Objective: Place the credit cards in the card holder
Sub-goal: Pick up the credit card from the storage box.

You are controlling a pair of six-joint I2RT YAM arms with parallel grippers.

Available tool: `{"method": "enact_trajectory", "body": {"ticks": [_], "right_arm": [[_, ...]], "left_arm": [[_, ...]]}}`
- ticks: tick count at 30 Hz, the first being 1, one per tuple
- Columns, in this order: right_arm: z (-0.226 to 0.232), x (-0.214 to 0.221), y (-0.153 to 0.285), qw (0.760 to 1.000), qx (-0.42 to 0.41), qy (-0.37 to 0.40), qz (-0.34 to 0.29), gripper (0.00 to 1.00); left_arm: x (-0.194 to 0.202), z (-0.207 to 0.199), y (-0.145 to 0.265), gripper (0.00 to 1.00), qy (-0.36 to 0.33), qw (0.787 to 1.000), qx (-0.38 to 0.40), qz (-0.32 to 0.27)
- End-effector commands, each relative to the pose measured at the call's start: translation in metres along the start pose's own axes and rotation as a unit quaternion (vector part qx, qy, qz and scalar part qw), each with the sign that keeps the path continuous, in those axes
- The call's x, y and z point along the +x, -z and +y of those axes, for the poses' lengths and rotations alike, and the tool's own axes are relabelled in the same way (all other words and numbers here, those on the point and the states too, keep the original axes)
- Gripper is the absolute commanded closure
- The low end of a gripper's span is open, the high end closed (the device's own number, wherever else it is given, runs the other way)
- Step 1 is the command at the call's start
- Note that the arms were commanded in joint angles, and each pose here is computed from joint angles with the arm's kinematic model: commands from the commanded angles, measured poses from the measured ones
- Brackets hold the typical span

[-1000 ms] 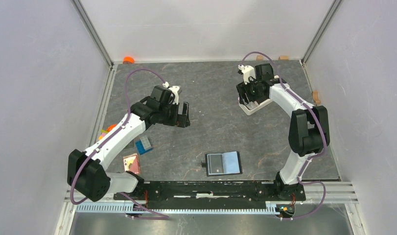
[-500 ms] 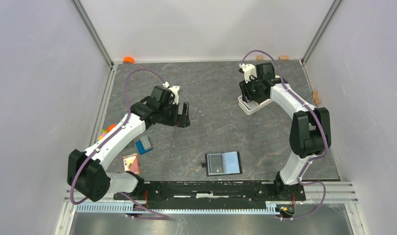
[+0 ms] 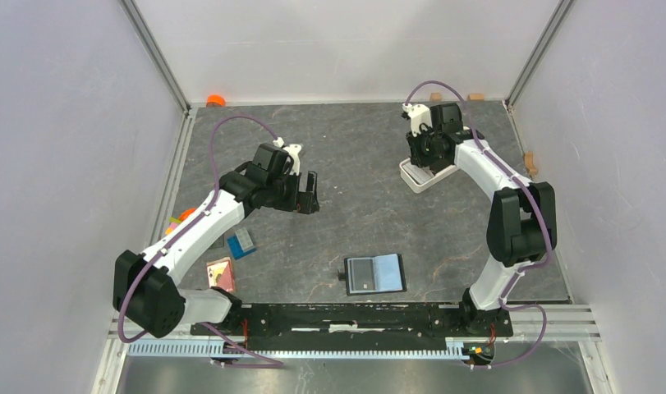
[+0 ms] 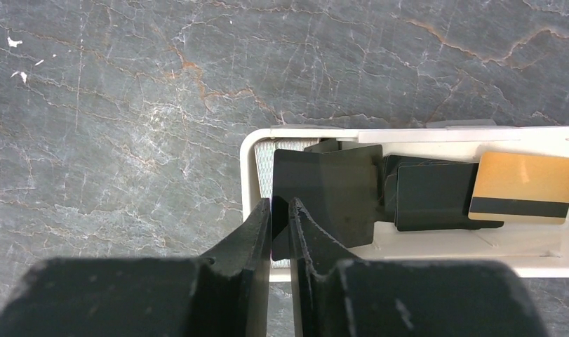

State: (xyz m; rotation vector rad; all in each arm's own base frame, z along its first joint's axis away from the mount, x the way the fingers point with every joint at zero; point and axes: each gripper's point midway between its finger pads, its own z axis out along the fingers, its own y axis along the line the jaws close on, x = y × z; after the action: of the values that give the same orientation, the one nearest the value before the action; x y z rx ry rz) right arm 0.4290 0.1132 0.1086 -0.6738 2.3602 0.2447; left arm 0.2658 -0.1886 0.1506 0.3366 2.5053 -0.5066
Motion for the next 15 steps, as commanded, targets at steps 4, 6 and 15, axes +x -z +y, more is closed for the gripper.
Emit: {"method": "enact_trajectory", "body": {"ticks": [4,6,15], "right_arm": [[0.006,-0.02,0.017,1.0,-0.003,-0.004,-0.027,0.85],[0.002,-0.025,0.022,0.999,0.01,-0.005,-0.036,0.88],[-0.037,-0.04,0.064,0.984,0.149,-0.003,-0.095,1.0]], "left_arm": [[0.002,0.001,-0.002,0.0,-0.024,1.0,0.009,0.007],[0.002,0.001,-0.002,0.0,-0.024,1.0,0.01,0.007],[0.002,0.001,-0.002,0.0,-0.023,1.0,0.011,0.008]]}}
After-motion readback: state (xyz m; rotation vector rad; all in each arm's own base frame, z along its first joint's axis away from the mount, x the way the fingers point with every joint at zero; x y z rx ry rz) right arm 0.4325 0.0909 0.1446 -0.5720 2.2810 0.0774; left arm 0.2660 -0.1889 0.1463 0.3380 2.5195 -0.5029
